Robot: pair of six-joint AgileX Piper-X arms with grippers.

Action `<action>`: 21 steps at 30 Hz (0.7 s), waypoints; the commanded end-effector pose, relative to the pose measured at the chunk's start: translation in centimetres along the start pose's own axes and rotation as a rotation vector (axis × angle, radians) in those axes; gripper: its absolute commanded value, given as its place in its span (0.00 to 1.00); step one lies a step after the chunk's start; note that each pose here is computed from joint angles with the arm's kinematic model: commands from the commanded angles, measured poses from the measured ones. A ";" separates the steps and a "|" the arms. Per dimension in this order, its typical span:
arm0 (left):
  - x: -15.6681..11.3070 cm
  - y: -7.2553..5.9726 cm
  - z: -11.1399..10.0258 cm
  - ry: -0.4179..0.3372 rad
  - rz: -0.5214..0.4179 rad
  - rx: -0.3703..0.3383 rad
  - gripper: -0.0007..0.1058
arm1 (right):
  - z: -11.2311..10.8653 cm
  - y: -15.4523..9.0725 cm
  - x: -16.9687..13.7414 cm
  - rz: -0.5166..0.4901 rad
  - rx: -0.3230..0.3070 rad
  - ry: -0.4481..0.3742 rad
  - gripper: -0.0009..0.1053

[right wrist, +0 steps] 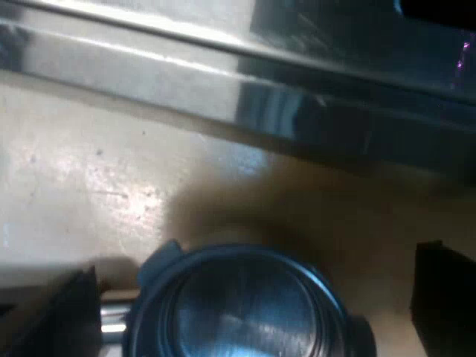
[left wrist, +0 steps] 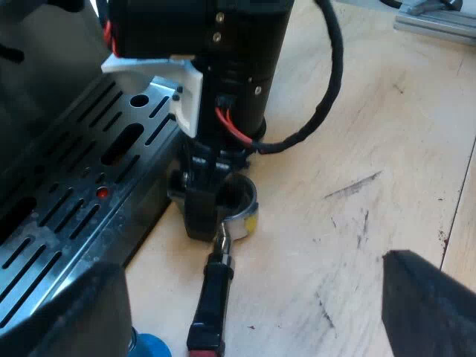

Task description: Put the handle in the coffee machine

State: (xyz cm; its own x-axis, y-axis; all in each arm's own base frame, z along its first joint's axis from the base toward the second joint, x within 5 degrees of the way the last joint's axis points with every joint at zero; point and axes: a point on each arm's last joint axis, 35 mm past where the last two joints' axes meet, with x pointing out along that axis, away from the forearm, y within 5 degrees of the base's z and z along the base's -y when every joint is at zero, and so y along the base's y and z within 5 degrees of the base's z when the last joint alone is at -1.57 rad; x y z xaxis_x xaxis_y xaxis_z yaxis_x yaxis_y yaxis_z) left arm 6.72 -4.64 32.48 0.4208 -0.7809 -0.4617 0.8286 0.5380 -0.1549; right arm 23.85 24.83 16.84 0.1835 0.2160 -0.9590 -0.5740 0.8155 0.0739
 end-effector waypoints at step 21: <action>-0.1 0.0 0.1 -0.010 0.012 -0.002 0.68 | -0.2 0.1 0.4 0.047 -0.111 0.030 0.81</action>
State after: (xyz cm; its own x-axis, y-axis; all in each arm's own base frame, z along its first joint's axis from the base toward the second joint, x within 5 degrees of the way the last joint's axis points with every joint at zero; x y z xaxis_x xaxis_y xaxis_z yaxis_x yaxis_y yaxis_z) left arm 6.72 -4.64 32.48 0.4208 -0.7809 -0.4617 0.8286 0.5380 -0.1549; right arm 23.68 24.87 16.25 0.1336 0.2251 -0.9651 -0.6481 0.7566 0.0868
